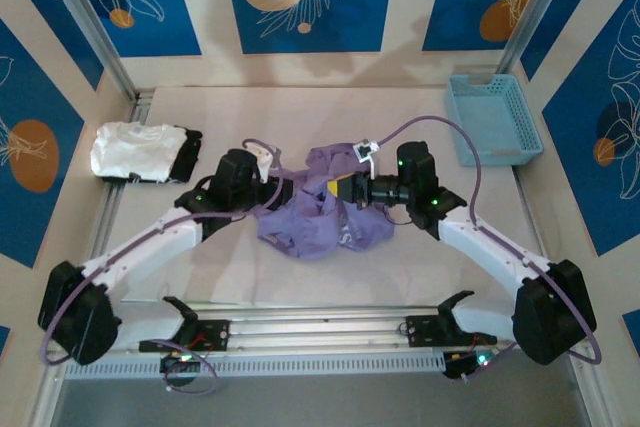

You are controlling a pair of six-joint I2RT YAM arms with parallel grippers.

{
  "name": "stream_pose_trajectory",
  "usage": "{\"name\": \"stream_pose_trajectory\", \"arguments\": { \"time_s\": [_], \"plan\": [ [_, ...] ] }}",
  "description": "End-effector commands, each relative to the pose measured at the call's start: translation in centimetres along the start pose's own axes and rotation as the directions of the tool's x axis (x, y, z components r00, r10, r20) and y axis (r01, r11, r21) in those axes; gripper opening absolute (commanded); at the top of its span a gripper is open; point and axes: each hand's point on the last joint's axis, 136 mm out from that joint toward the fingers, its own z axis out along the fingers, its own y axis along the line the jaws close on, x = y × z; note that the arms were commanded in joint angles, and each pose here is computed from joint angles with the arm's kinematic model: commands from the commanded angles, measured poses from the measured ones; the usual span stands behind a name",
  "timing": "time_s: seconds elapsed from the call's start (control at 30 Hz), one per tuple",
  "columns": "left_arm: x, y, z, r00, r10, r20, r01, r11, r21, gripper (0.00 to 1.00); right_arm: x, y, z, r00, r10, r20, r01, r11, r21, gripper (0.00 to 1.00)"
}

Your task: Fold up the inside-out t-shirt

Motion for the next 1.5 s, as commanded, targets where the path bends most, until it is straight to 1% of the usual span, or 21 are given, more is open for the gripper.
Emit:
{"name": "stream_pose_trajectory", "arguments": {
  "time_s": [0.0, 0.07, 0.1, 0.2, 0.3, 0.53, 0.67, 0.77, 0.87, 0.9, 0.93, 0.97, 1.07, 1.13, 1.2, 1.33, 1.43, 1.47],
  "plan": [
    [0.7, -0.1, -3.1, 0.999, 0.033, 0.022, -0.032, 0.997, -0.068, 0.52, -0.5, 1.1, 0.6, 0.991, 0.134, 0.016, -0.133, 0.989, -0.066, 0.0],
    [1.4, -2.0, -3.7, 1.0, 0.021, 0.02, -0.021, 1.0, 0.014, 0.53, -0.5, 1.4, 0.9, 0.992, 0.124, 0.013, -0.123, 0.99, -0.065, 0.0],
    [1.5, -3.1, -3.8, 1.0, 0.008, 0.02, -0.01, 0.997, 0.075, 0.53, -0.5, 1.6, 1.0, 0.993, 0.117, 0.01, -0.116, 0.991, -0.067, 0.0],
    [1.4, -5.6, -3.4, 0.999, -0.041, 0.011, 0.038, 0.977, 0.21, 0.53, -0.6, 1.5, 1.0, 0.995, 0.102, 0.01, -0.101, 0.994, -0.044, 0.0],
    [1.0, -7.3, -2.5, 0.998, -0.065, -0.002, 0.062, 0.955, 0.29, 0.53, -0.5, 1.4, 0.9, 0.996, 0.092, 0.007, -0.091, 0.995, -0.032, 0.0],
    [1.6, -8.2, 0.3, 0.993, -0.093, -0.074, 0.111, 0.941, 0.32, 0.54, -0.6, 1.4, 0.3, 0.997, 0.074, 0.02, -0.073, 0.997, -0.013, 0.0],
    [1.7, -8.5, 1.4, 0.989, -0.113, -0.09, 0.137, 0.933, 0.333, 0.49, -0.7, 1.4, 0.0, 0.998, 0.064, 0.026, -0.064, 0.998, -0.011, 0.0],
    [1.6, -8.6, 2.1, 0.99, -0.117, -0.084, 0.138, 0.933, 0.333, 0.4, -0.5, 1.6, -0.1, 0.998, 0.054, 0.026, -0.053, 0.998, -0.016, 0.0],
    [0.6, -8.6, 2.4, 0.992, -0.119, -0.051, 0.129, 0.93, 0.344, 0.24, -0.2, 1.6, -0.4, 0.999, 0.032, 0.024, -0.032, 0.999, -0.015, 0.0],
    [0.2, -8.7, 2.3, 0.992, -0.122, -0.039, 0.127, 0.925, 0.358, 0.16, -0.2, 1.7, -0.7, 0.999, 0.019, 0.027, -0.018, 1.0, -0.014, 0.0],
    [-0.1, -8.9, 2.2, 0.992, -0.123, -0.032, 0.126, 0.918, 0.376, 0.05, -0.1, 1.6, -1.1, 0.999, 0.009, 0.033, -0.009, 1.0, -0.004, 0.0],
    [-0.4, -8.9, 1.9, 0.992, -0.123, -0.021, 0.122, 0.912, 0.391, 0.0, -0.2, 1.5, -1.5, 0.999, -0.003, 0.043, 0.003, 1.0, 0.006, 0.0],
    [-1.6, -9.0, -0.4, 0.992, -0.117, 0.042, 0.086, 0.892, 0.444, 0.0, -0.7, 1.1, -3.1, 0.995, -0.042, 0.085, 0.038, 0.998, 0.052, 0.0],
    [-2.6, -9.4, -2.9, 0.988, -0.118, 0.101, 0.052, 0.862, 0.503, 0.0, -0.7, 1.0, -3.9, 0.991, -0.09, 0.099, 0.081, 0.993, 0.088, 0.0],
    [-3.4, -10.2, -5.5, 0.982, -0.126, 0.143, 0.02, 0.815, 0.579, 0.0, -0.5, 0.6, -4.3, 0.988, -0.119, 0.102, 0.106, 0.986, 0.127, 0.0],
    [-4.7, -11.5, -10.2, 0.965, -0.153, 0.211, -0.044, 0.703, 0.71, 0.0, 0.0, 0.4, -4.4, 0.981, -0.169, 0.095, 0.154, 0.977, 0.15, 0.0],
    [-5.0, -12.3, -12.1, 0.957, -0.159, 0.242, -0.091, 0.628, 0.773, 0.0, 0.7, 0.3, -3.7, 0.977, -0.198, 0.083, 0.185, 0.972, 0.144, 0.0],
    [-5.1, -12.4, -12.5, 0.955, -0.158, 0.249, -0.103, 0.612, 0.784, 0.0, 1.0, 0.2, -3.4, 0.977, -0.202, 0.071, 0.19, 0.971, 0.146, 0.0]
  ]
}}
